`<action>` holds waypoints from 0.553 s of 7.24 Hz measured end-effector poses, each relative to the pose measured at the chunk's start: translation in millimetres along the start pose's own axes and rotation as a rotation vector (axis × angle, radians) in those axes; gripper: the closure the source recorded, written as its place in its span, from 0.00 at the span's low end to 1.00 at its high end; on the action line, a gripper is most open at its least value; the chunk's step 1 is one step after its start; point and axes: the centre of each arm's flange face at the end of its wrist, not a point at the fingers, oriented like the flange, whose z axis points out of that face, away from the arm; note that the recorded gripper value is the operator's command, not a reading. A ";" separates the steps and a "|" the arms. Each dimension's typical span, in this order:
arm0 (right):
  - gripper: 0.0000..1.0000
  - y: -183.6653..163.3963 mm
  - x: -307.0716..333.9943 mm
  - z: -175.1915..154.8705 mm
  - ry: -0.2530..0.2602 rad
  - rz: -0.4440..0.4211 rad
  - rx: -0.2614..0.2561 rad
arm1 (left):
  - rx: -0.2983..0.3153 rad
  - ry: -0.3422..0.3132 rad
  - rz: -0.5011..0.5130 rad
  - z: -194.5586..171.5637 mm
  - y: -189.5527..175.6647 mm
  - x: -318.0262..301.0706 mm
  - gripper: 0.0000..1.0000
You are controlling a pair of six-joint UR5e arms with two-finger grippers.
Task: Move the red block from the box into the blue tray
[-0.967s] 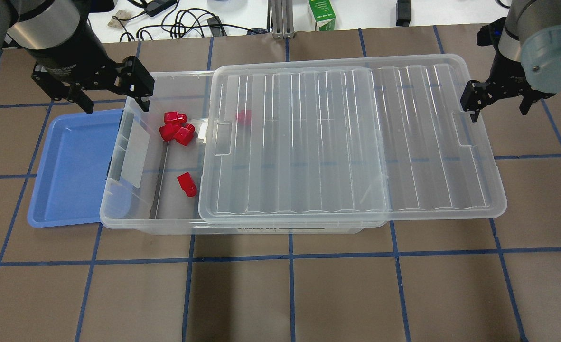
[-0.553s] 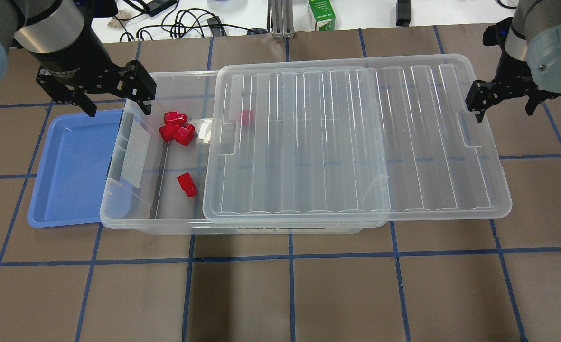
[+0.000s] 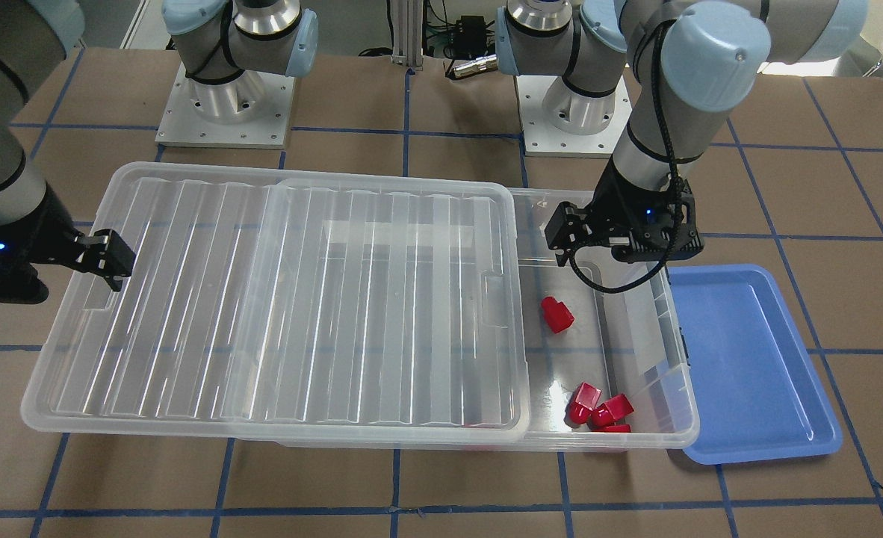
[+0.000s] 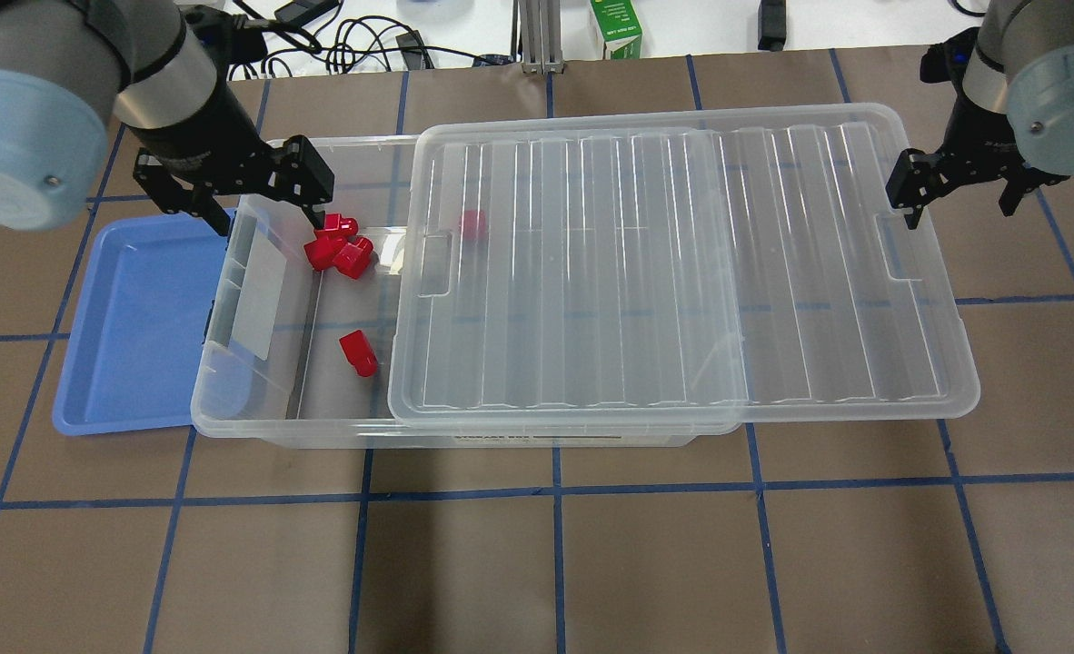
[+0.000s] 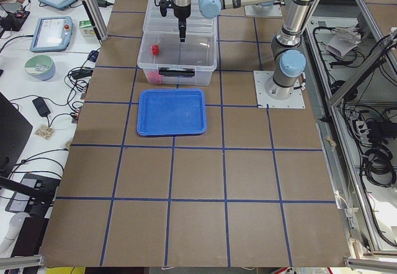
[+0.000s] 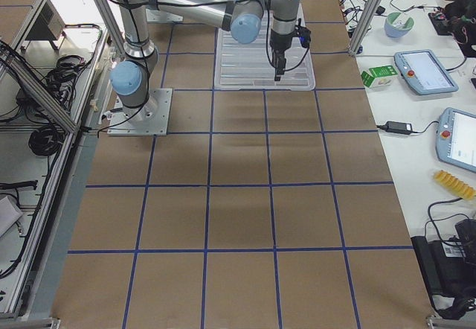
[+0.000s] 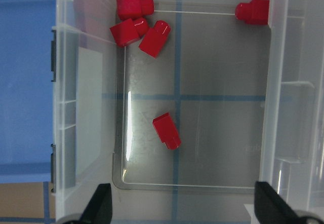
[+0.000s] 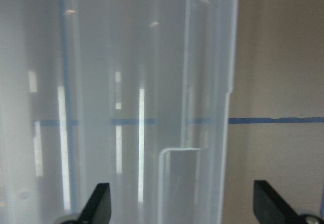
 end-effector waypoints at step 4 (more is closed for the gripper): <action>0.00 62.9 -77.0 -89.6 -0.173 0.113 0.032 | -0.085 -0.012 -0.109 72.8 0.9 -1.9 0.00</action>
